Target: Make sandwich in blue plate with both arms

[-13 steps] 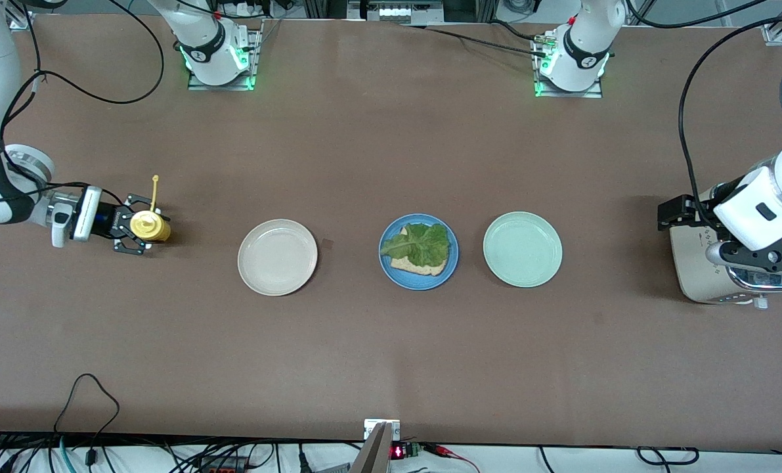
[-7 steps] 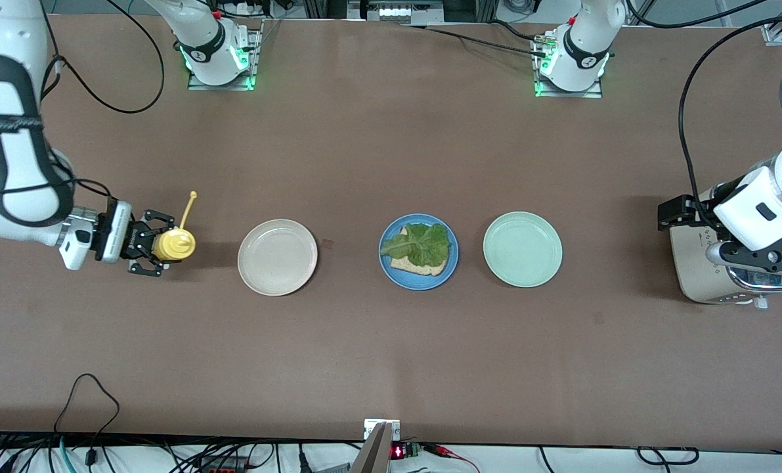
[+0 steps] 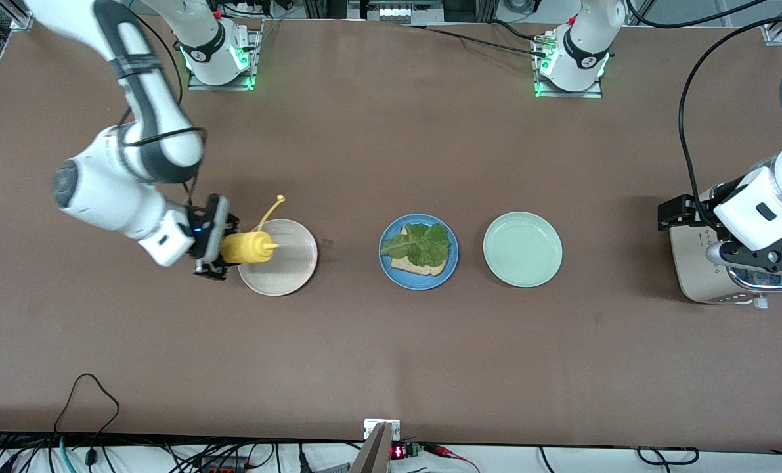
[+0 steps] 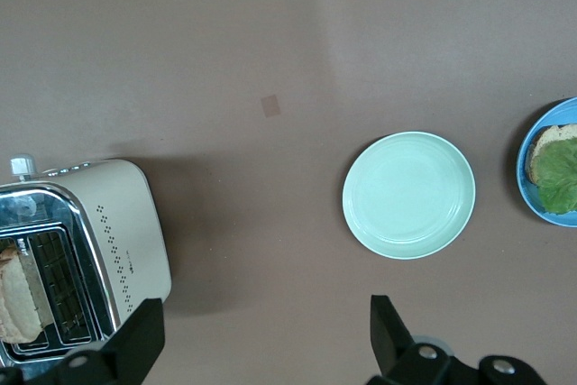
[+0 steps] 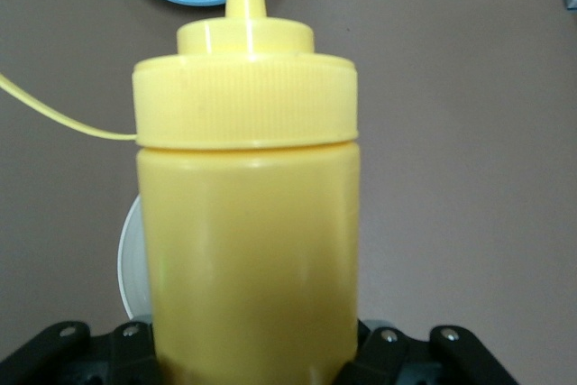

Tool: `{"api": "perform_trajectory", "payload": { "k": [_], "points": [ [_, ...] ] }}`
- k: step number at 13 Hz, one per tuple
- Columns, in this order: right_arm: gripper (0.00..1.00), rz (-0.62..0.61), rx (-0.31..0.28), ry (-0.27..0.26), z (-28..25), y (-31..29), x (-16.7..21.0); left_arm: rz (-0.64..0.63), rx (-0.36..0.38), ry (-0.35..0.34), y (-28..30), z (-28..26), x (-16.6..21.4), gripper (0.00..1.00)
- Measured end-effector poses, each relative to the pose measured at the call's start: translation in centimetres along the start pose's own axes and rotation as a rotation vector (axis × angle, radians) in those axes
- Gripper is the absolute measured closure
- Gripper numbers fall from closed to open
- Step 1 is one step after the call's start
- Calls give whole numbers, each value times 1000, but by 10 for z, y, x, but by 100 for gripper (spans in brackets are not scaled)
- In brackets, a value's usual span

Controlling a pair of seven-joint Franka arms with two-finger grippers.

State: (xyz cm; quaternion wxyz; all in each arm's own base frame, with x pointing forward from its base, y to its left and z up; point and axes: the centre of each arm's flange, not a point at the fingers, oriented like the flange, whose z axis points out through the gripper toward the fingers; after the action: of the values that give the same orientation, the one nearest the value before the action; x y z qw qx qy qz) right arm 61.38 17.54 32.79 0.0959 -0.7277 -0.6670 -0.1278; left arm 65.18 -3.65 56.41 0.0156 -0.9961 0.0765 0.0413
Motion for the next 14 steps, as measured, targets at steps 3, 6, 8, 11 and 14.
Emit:
{"api": "perform_trajectory", "payload": {
  "k": [3, 6, 8, 11, 14],
  "points": [
    [51, -18, -37, -155, 18, -37, 82, 0, 0, 0, 0, 0, 0, 0],
    [51, -47, -76, -260, 45, -85, 145, -1, 0, 0, 0, 0, 0, 0],
    [51, -76, -77, -283, 68, -111, 177, -1, 0, 0, -1, 0, 0, 0],
    [51, -115, -76, -327, 97, -114, 206, -1, 0, 0, -1, 0, 0, 0],
    [51, -104, -96, -365, 127, -108, 222, -1, 0, 0, -1, 0, 0, 0]
  ]
}}
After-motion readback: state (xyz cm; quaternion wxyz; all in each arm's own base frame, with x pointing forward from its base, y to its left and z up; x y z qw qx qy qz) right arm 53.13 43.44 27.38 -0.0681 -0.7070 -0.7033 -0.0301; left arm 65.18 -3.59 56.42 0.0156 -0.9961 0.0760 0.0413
